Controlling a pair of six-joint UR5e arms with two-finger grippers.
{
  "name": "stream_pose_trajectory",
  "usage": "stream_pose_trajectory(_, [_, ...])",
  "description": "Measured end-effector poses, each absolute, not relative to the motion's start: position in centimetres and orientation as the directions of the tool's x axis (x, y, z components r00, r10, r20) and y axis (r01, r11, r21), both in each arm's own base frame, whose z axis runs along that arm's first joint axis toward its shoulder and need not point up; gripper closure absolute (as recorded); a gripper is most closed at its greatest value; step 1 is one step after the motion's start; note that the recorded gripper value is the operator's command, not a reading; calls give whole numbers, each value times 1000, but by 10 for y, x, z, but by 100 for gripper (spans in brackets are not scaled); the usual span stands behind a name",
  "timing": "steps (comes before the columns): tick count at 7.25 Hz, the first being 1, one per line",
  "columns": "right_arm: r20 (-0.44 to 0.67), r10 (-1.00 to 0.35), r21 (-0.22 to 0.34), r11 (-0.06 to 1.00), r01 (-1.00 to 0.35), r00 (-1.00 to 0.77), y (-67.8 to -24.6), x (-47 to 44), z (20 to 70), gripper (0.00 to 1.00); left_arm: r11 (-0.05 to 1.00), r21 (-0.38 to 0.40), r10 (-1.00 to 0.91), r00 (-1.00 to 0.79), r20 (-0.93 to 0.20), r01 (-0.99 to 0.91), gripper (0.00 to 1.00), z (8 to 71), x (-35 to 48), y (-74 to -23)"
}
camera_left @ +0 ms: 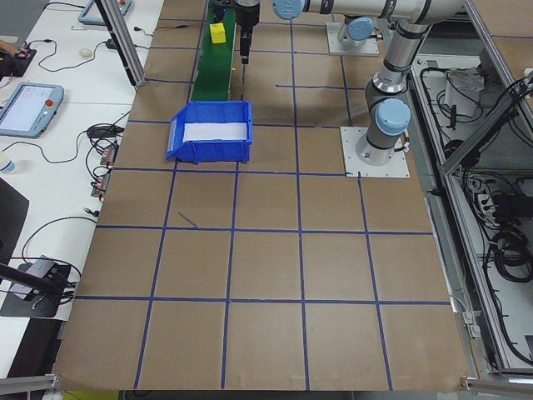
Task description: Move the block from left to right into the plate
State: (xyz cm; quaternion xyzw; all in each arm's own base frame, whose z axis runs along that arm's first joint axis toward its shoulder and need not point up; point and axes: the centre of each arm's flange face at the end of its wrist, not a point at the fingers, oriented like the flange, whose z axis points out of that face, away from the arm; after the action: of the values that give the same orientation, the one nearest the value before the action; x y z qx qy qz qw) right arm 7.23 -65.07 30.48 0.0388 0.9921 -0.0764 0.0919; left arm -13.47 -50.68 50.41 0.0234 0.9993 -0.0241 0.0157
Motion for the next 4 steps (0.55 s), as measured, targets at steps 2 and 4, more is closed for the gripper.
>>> stream_pose_trajectory(2, [-186,47,-141,987,74,-981,-650,72,301,2,998,-51,45,-998,-35,47,0,506,-135,-506])
stream_pose_trajectory(4, [-178,-14,-125,992,8,-984,-648,72,286,3,997,-53,46,-998,-35,48,0,507,-135,-506])
